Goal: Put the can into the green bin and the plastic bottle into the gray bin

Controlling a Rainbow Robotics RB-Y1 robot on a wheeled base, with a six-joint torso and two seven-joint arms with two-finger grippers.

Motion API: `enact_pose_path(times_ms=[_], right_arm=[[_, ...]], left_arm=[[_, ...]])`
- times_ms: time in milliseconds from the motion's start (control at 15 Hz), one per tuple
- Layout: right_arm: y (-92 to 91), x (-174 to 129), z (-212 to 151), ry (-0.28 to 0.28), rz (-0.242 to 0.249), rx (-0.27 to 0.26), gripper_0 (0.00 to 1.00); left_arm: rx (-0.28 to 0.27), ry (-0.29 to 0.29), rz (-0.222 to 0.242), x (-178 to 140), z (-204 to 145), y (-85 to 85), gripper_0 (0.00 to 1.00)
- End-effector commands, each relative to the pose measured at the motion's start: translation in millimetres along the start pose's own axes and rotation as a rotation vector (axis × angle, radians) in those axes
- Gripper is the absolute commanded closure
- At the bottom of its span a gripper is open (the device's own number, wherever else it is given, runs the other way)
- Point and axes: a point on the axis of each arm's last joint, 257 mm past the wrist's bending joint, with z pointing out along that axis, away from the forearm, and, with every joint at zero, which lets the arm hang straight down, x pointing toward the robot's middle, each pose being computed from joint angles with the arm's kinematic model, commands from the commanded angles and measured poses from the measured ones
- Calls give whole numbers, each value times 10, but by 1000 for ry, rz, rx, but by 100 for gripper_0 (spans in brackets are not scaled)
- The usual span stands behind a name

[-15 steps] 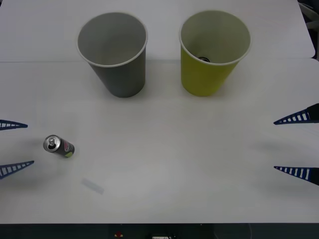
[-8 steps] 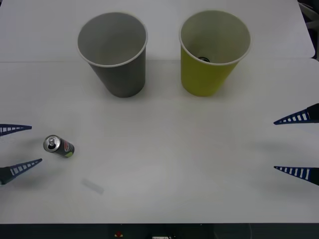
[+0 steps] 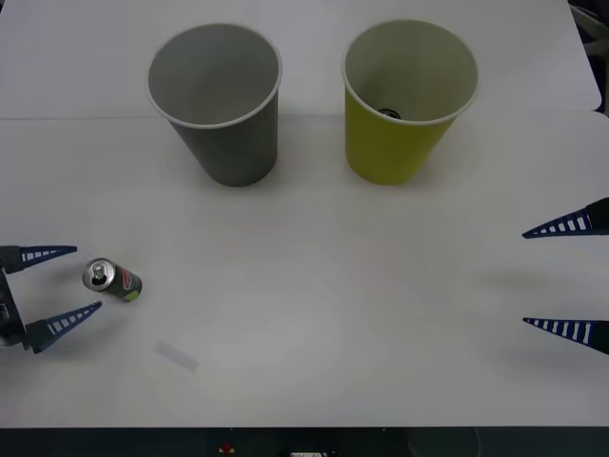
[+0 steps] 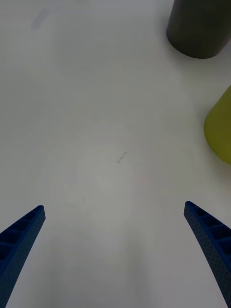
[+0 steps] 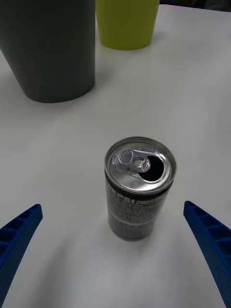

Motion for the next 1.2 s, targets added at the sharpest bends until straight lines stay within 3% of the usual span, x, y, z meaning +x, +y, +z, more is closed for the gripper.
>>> enact_pose_path(times_ms=[67, 533, 1200], right_arm=[[0, 0, 0, 0, 0, 0, 0], [0, 0, 0, 0, 0, 0, 0], [0, 0, 0, 0, 0, 0, 0]], left_arm=[[-13, -18, -7, 26, 103, -22, 0], [-49, -53, -11, 52, 320, -10, 0], [-83, -141, -93, 28, 569, -176, 0]])
